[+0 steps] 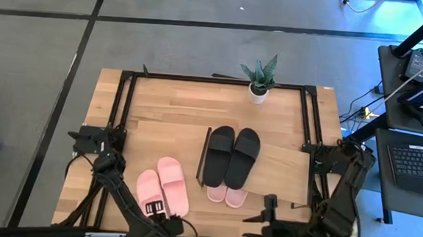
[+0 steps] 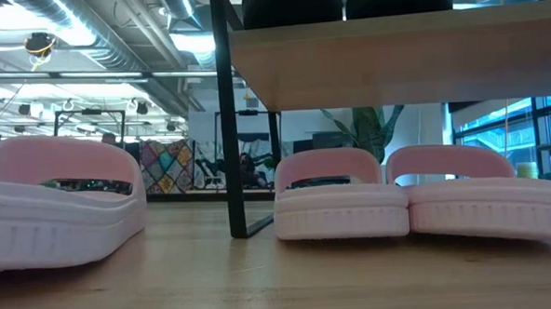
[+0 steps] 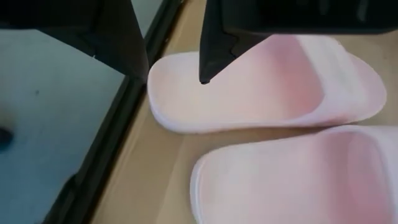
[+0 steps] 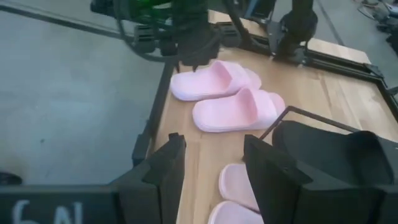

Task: Pick and place slides into the shelf
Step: Put the left pink slipper under the shelf

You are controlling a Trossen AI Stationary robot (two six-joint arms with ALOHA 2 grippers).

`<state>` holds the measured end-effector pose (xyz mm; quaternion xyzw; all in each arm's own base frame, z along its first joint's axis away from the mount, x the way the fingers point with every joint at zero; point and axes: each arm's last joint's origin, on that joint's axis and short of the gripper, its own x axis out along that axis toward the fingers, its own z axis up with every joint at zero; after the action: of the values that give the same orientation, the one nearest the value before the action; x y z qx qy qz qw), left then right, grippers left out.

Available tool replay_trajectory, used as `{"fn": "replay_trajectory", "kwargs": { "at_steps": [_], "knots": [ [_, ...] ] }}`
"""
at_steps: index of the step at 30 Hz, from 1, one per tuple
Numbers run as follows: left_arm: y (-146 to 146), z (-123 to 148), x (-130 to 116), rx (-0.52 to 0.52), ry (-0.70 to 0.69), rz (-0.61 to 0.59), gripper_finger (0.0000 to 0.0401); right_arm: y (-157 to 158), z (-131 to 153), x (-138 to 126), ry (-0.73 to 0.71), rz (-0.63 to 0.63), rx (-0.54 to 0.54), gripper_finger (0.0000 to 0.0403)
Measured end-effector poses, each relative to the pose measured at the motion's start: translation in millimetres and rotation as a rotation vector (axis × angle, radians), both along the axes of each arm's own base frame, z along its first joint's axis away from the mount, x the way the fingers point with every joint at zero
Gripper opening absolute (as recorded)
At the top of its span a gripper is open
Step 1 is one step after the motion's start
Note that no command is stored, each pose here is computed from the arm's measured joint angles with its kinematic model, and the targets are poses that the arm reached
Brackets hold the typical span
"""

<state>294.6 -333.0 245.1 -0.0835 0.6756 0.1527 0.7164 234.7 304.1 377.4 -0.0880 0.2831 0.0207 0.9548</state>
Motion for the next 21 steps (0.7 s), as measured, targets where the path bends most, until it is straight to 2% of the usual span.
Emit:
{"fn": "replay_trajectory", "kwargs": {
  "at_steps": [5, 12, 15, 21],
  "knots": [
    [-6, -10, -11, 0.045, 0.027, -0.103, 0.0114, -8, 3, 16, -0.029, -0.022, 0.005, 0.0165],
    [-12, -14, -20, 0.165, -0.074, -0.196, 0.0104, -17, 2, 28, -0.032, -0.057, 0.003, 0.0165],
    [-16, -13, -26, 0.171, -0.079, -0.244, 0.0104, -19, 2, 30, -0.031, -0.063, 0.004, 0.0165],
    [-15, -13, -21, 0.161, -0.108, -0.235, 0.0105, -20, 2, 31, -0.031, -0.067, 0.003, 0.0165]
  ]
}}
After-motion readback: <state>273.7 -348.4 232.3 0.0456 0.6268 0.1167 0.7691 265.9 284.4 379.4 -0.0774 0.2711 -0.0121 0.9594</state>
